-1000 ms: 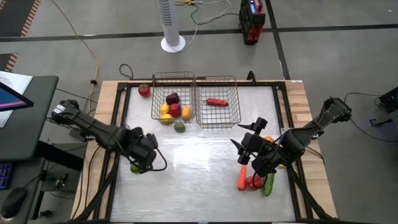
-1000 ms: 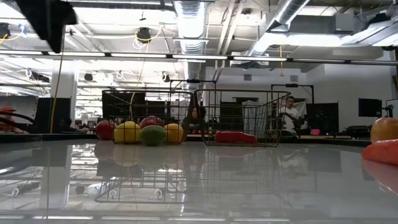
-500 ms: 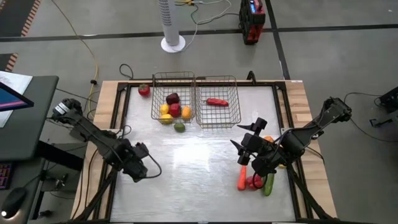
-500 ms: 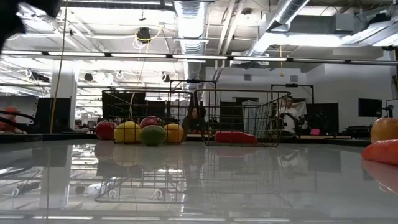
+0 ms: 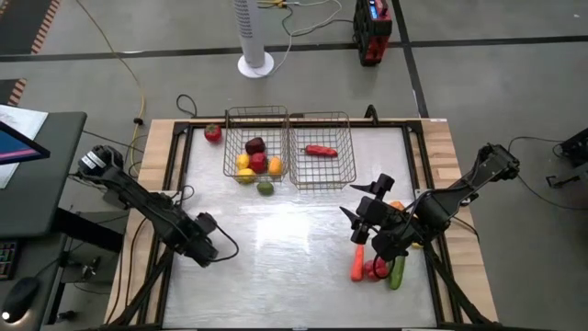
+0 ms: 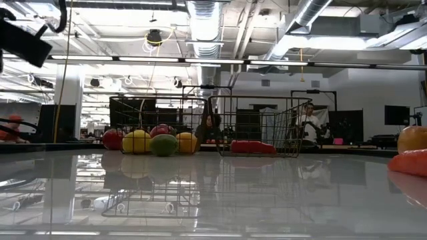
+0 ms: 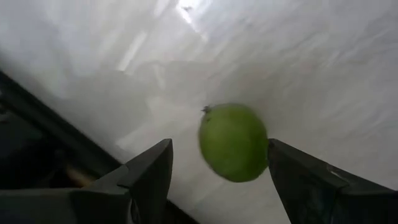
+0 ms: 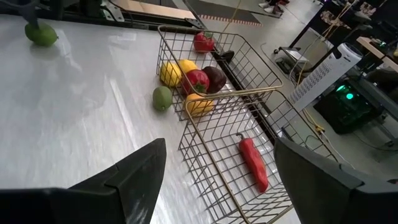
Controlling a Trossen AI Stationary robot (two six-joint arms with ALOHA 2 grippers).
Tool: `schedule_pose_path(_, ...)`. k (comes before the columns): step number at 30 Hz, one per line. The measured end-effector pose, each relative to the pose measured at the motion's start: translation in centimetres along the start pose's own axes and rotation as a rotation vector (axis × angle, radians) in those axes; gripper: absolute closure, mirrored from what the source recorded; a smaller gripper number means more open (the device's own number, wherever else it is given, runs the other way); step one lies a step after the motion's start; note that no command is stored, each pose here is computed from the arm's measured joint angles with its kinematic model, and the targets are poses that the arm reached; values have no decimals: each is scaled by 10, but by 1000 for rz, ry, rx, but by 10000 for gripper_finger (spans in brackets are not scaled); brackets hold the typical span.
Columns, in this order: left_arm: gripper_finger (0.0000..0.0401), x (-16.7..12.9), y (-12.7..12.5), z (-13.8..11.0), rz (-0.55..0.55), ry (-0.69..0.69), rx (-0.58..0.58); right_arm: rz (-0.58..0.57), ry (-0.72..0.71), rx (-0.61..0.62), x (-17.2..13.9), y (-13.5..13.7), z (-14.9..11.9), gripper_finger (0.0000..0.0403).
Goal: Sort produce into baskets
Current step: Put the bottom lime into the left wire basket
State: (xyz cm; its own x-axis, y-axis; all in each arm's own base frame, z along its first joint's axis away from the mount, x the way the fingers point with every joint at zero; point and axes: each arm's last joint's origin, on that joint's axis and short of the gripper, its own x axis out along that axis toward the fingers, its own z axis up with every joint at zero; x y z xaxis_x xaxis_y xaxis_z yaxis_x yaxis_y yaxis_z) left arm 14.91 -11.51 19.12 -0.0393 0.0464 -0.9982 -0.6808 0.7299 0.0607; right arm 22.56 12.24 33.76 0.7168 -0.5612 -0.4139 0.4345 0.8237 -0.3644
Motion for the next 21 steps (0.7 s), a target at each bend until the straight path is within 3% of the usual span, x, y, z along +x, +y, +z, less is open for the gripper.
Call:
schedule_pose_path(15,158,30,4,-4,-55,76,14,0,0,0,0,0,0,79)
schedule_pose_path(21,196,30,2,-3,-69,44,35,-1,0,2,0,0,0,79)
